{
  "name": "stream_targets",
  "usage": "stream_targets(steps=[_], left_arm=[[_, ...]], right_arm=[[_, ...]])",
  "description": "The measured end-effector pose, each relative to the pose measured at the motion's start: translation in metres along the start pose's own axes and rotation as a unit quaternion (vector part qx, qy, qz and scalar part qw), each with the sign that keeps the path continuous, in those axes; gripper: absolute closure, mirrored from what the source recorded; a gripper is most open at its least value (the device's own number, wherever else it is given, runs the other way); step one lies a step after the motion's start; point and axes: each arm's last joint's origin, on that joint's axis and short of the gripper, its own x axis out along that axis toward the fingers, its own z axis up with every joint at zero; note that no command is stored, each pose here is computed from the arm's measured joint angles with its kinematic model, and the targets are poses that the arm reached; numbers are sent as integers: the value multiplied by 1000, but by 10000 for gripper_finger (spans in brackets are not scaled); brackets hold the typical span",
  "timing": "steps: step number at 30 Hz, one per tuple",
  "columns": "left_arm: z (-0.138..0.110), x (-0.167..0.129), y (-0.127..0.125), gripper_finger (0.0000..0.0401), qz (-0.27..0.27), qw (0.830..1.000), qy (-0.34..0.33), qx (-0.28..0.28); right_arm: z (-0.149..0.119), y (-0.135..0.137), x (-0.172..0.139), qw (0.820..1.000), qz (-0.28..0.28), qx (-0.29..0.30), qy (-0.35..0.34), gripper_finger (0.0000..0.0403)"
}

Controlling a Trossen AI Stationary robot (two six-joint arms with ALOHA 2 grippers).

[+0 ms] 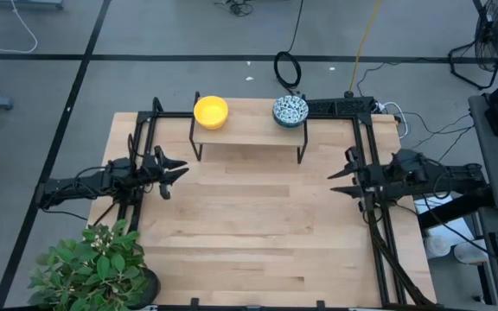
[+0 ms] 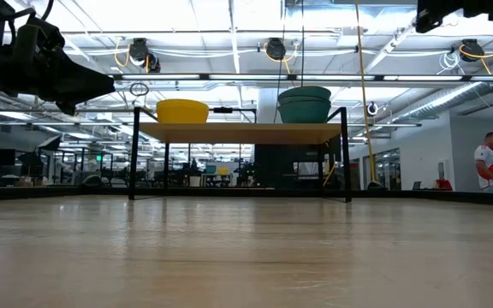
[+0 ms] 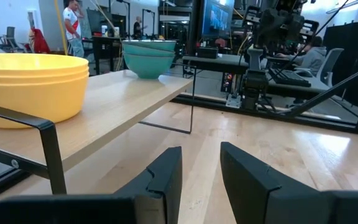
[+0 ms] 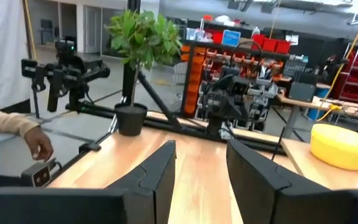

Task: Pick & Place Mini bowls
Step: Return to Home Position

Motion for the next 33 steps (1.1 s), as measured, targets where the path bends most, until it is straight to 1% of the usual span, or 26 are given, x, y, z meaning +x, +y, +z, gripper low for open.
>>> stream_targets(steps=[2, 5, 8, 10, 18, 24, 28, 33], left_arm=[[0, 0, 0, 288, 0, 1000, 0, 0], [0, 0, 0, 288, 0, 1000, 0, 0], [0, 0, 0, 288, 0, 1000, 0, 0], [0, 0, 0, 288, 0, 1000, 0, 0], [0, 0, 0, 288, 0, 1000, 0, 0], [0, 0, 0, 288, -1, 1000, 0, 0], [0, 0, 0, 288, -1, 1000, -1, 0], [0, 0, 0, 288, -1, 1000, -1, 0]], right_arm=[[-1, 1, -6, 1000, 0, 3, 2, 273], [-4, 2, -12, 1000, -2, 11, -17, 273], [-8, 3, -17, 999, -5, 7, -34, 273], [-8, 3, -20, 999, -17, 6, -44, 273], [-13, 6, -35, 996, -24, -5, -86, 273], [-19, 6, -32, 995, -39, -3, -91, 273], [-28, 6, -29, 996, -40, -3, -82, 273], [-36, 5, -26, 995, -73, -1, -70, 273]])
